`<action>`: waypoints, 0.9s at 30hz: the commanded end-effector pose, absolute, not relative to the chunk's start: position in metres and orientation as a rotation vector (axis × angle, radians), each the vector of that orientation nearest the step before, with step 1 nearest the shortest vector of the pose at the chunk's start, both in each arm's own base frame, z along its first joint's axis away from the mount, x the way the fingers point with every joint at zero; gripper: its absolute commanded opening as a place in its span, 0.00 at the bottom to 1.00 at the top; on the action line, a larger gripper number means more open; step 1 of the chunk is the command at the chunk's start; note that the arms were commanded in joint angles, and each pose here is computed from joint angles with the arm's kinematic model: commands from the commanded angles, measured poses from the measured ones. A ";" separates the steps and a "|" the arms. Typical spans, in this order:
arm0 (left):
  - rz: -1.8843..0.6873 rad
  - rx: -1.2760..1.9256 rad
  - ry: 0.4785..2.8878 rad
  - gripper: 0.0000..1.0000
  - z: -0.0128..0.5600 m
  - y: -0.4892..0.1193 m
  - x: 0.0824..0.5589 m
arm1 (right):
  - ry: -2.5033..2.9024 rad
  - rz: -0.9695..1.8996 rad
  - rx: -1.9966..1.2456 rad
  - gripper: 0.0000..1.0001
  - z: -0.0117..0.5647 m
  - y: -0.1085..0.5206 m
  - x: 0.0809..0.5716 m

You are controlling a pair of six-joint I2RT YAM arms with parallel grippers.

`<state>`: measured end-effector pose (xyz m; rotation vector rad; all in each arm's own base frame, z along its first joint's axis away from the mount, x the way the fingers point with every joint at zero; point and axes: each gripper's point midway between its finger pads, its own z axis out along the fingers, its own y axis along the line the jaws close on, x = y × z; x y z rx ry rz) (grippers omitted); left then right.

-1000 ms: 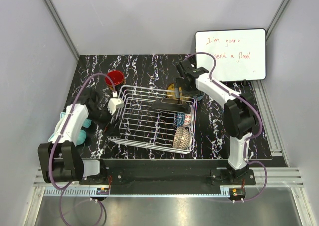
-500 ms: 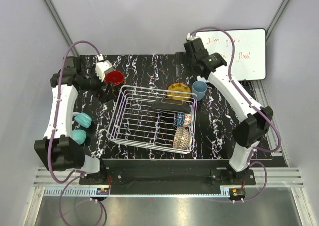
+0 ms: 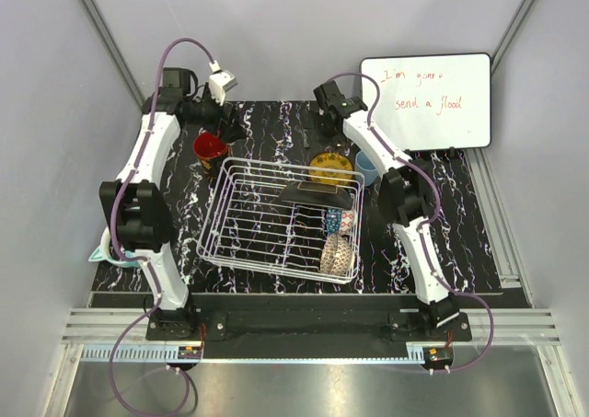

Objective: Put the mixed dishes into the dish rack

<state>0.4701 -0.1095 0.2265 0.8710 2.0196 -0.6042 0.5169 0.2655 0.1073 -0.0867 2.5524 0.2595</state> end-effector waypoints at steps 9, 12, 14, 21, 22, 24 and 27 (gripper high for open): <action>-0.638 0.919 2.010 0.99 0.197 -0.145 0.497 | 2.677 0.180 -0.054 0.99 0.084 0.227 0.498; -0.627 0.950 2.022 0.99 0.184 -0.147 0.496 | 2.710 0.133 -0.051 1.00 0.072 0.218 0.491; -0.606 0.965 2.031 0.99 0.177 -0.144 0.495 | 2.727 0.099 -0.048 1.00 0.065 0.211 0.488; -0.532 1.005 2.078 0.99 0.156 -0.133 0.487 | 2.724 0.082 -0.016 1.00 0.065 0.198 0.494; -0.531 1.002 2.085 0.99 0.155 -0.131 0.485 | 2.723 0.087 -0.011 1.00 0.066 0.196 0.496; -0.529 1.003 2.102 0.99 0.150 -0.129 0.479 | 2.706 0.103 -0.009 1.00 0.072 0.197 0.500; -0.530 1.008 2.123 0.99 0.144 -0.127 0.470 | 2.688 0.122 0.012 1.00 0.080 0.193 0.505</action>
